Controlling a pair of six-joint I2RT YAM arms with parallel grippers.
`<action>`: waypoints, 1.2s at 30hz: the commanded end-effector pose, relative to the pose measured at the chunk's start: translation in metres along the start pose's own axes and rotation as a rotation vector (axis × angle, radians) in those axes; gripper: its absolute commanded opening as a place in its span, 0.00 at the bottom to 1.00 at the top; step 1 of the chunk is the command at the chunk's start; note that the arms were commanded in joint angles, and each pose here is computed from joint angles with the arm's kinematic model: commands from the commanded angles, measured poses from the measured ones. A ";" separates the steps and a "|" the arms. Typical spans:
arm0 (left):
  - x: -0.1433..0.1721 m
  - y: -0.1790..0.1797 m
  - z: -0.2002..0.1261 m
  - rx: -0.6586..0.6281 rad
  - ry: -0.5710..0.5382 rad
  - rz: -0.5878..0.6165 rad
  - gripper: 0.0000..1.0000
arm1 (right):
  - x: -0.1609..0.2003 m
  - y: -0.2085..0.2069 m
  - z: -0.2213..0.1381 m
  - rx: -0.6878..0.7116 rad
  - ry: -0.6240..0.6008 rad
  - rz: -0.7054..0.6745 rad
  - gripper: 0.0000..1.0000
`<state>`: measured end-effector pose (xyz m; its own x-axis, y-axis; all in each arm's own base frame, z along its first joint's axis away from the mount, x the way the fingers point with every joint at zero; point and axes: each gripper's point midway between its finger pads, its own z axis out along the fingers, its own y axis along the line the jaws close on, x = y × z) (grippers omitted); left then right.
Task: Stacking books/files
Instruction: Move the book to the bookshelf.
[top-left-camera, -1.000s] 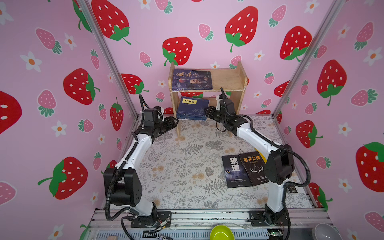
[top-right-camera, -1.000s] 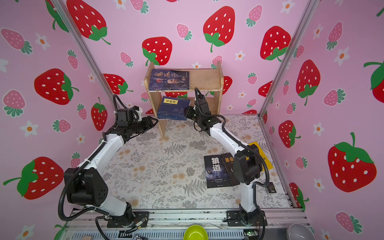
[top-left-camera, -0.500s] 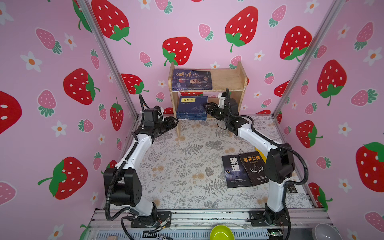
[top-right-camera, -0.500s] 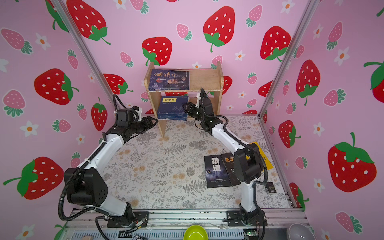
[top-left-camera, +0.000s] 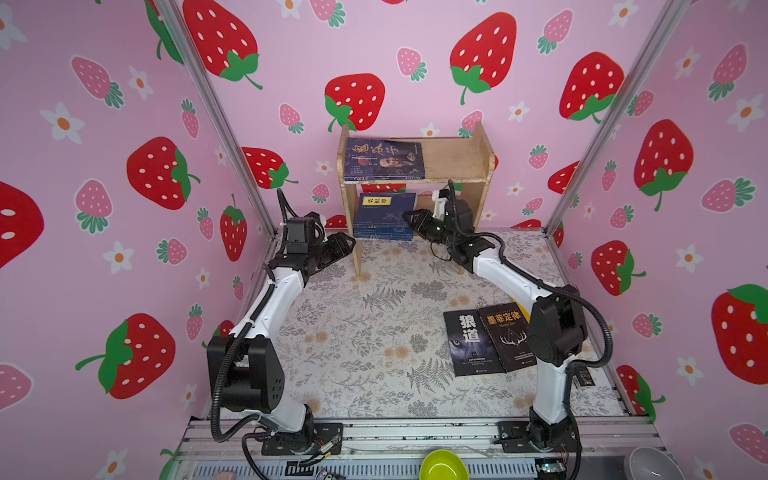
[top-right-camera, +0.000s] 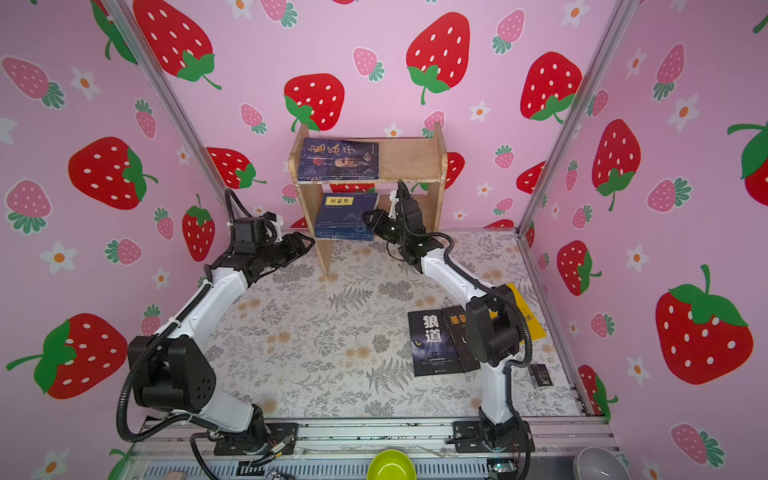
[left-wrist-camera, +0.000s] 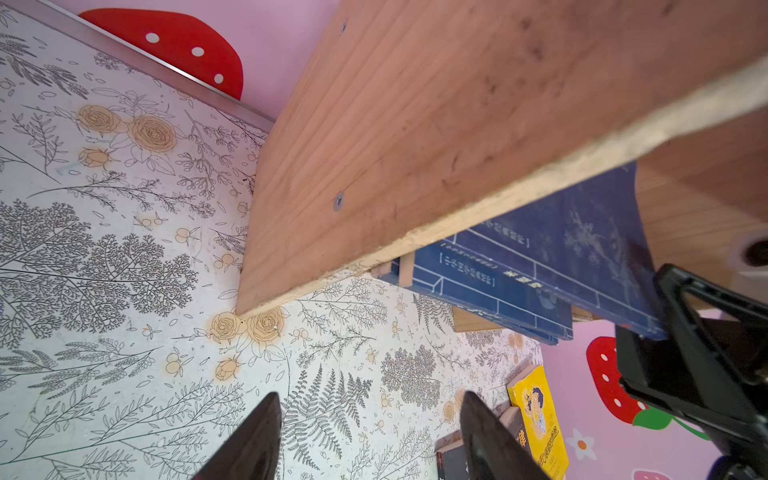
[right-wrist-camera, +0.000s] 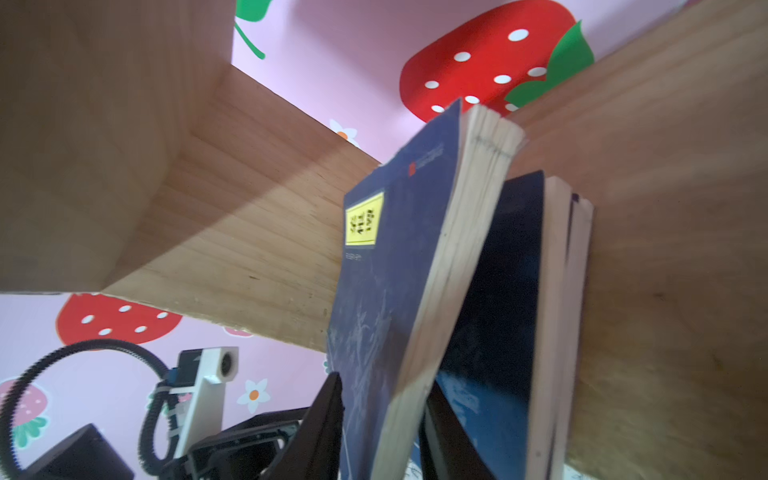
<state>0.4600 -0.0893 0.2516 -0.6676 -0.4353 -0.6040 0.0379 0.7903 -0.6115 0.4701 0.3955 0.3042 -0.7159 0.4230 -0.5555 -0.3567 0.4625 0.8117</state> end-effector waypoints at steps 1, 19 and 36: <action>0.003 0.008 0.005 -0.013 0.018 -0.027 0.69 | 0.011 -0.011 -0.002 0.042 0.019 0.007 0.29; 0.004 0.011 0.009 -0.011 0.027 -0.044 0.67 | -0.011 -0.020 -0.022 0.043 0.006 -0.031 0.01; 0.004 0.010 0.010 -0.004 0.036 -0.054 0.67 | -0.010 -0.010 -0.023 -0.079 0.103 -0.069 0.01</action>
<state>0.4649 -0.0884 0.2347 -0.6924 -0.4569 -0.5584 -0.0019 0.7750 -0.6319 0.4687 0.3593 0.2944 -0.7503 0.3363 -0.5691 -0.3986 0.4566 0.7954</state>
